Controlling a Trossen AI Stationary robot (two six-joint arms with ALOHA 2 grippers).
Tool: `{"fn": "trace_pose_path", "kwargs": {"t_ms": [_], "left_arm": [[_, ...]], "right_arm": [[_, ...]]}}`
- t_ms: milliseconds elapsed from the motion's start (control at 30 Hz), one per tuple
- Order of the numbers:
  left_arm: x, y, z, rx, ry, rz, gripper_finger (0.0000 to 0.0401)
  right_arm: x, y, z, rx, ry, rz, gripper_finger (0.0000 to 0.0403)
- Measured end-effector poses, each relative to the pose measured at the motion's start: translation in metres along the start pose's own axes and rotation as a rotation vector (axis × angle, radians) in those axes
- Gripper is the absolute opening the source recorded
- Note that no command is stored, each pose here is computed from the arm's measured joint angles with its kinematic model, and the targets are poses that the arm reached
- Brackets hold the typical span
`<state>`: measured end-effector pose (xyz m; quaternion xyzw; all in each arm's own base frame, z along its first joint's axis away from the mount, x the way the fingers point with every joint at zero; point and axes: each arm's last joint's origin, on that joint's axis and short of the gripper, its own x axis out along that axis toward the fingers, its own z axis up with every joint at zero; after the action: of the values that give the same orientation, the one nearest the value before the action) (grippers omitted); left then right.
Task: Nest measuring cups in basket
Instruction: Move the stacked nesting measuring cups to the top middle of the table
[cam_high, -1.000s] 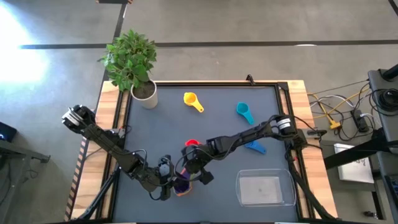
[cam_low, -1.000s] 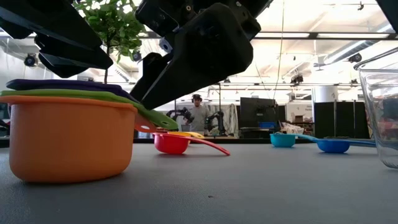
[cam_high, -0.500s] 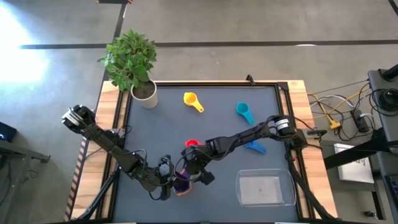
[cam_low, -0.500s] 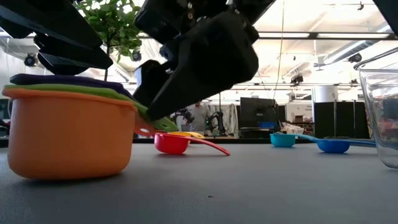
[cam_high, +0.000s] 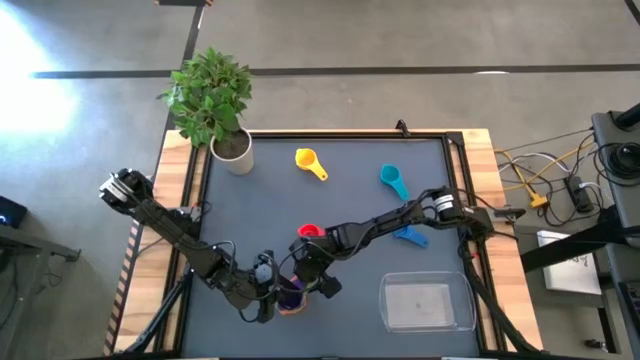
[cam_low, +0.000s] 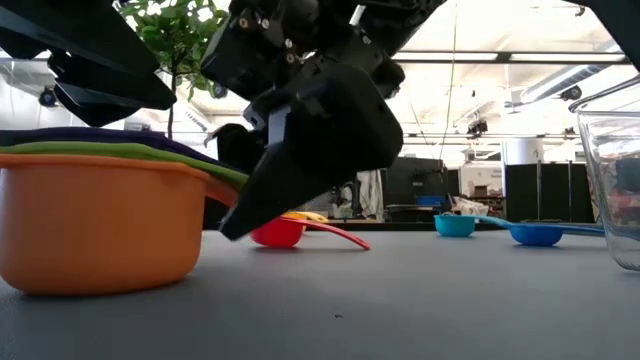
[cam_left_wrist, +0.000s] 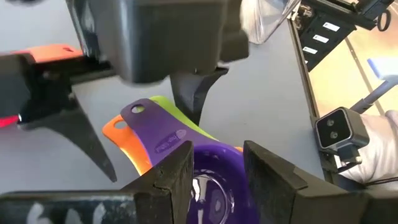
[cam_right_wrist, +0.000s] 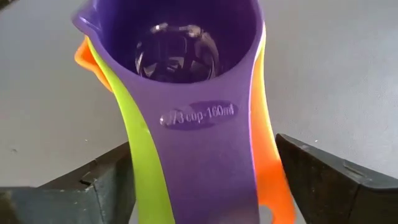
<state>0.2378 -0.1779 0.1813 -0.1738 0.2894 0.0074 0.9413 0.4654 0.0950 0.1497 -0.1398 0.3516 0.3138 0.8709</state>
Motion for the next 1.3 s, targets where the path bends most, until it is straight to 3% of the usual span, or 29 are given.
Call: {"fn": "trace_pose_path", "kwargs": {"t_ms": [800,1300], "left_arm": [[0.0,0.0,0.0,0.003,0.001,0.004,0.0123],[0.0,0.002,-0.002,0.047,0.014,0.026,0.0123]], "right_arm": [[-0.005,-0.001,0.003,0.005,0.006,-0.008,0.0138],[-0.016,0.0,0.003,0.042,0.072,-0.043,0.013]]}}
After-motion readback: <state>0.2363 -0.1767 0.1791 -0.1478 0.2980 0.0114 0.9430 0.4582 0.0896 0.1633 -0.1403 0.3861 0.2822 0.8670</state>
